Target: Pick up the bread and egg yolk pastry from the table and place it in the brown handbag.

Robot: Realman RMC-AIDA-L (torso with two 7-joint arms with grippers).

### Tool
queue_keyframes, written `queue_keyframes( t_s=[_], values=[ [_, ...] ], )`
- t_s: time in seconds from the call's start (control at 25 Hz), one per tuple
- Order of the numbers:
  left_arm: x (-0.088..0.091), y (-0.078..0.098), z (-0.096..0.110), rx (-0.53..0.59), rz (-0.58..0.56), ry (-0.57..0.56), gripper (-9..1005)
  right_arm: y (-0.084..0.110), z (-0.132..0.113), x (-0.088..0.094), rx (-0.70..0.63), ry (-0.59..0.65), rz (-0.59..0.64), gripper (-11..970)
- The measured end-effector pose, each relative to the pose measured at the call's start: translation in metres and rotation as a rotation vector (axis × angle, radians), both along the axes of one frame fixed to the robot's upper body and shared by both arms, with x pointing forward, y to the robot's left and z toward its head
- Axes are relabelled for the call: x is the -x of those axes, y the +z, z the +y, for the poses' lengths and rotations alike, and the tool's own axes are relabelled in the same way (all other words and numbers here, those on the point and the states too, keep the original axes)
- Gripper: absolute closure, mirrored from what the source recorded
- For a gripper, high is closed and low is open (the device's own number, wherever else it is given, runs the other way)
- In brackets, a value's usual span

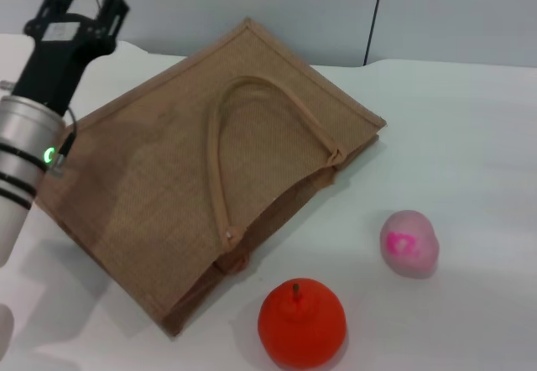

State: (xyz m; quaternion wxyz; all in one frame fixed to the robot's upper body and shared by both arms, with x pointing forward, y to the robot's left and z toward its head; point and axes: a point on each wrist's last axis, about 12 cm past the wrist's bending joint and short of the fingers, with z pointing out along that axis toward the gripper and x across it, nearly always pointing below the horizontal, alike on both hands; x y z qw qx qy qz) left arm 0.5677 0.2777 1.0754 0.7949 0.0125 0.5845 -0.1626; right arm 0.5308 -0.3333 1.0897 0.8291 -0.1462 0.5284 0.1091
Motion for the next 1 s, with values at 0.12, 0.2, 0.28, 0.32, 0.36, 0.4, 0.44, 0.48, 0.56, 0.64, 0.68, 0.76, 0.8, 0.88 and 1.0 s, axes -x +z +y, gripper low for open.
queue_keyframes(
  t_s=[0.12,0.2,0.28,0.32,0.36,0.4,0.44,0.48,0.56,0.64,0.68,0.76,0.8,0.88,1.0],
  values=[
    [0.006,-0.001,0.004,0.041,-0.012,0.031,338,-0.006,-0.008,0.008,-0.021,-0.070,0.005,102],
    [0.010,-0.001,0.006,0.052,-0.025,0.038,342,-0.008,-0.012,0.010,-0.030,-0.100,0.017,102],
    [0.011,-0.001,0.006,0.055,-0.039,0.037,346,-0.010,-0.014,0.010,-0.036,-0.122,0.028,102],
    [0.012,0.000,0.006,0.057,-0.044,0.036,348,-0.010,-0.015,0.010,-0.038,-0.129,0.033,102],
    [0.013,0.001,0.007,0.058,-0.051,0.036,348,-0.011,-0.015,0.009,-0.040,-0.134,0.039,102],
    [0.013,0.001,0.007,0.060,-0.057,0.035,349,-0.012,-0.016,0.009,-0.040,-0.136,0.044,102],
    [0.014,0.002,0.007,0.062,-0.063,0.034,349,-0.012,-0.016,0.009,-0.040,-0.139,0.048,102],
    [0.014,0.002,0.007,0.063,-0.067,0.033,349,-0.012,-0.016,0.009,-0.040,-0.140,0.051,102],
    [0.015,0.002,0.007,0.064,-0.073,0.033,350,-0.013,-0.016,0.009,-0.041,-0.141,0.053,103],
    [0.016,0.002,0.007,0.065,-0.074,0.034,350,-0.013,-0.015,0.009,-0.041,-0.140,0.056,103],
    [0.016,0.002,0.007,0.065,-0.074,0.034,351,-0.013,-0.015,0.008,-0.040,-0.141,0.060,103],
    [0.016,0.002,0.007,0.065,-0.074,0.034,351,-0.014,-0.015,0.007,-0.039,-0.143,0.067,103],
    [0.016,0.002,0.007,0.065,-0.074,0.034,352,-0.014,-0.015,0.007,-0.039,-0.143,0.070,103],
    [0.016,0.002,0.007,0.065,-0.074,0.035,352,-0.015,-0.014,0.006,-0.038,-0.141,0.075,103],
    [0.016,0.002,0.007,0.065,-0.075,0.034,353,-0.015,-0.013,0.005,-0.038,-0.135,0.077,103]
  ],
)
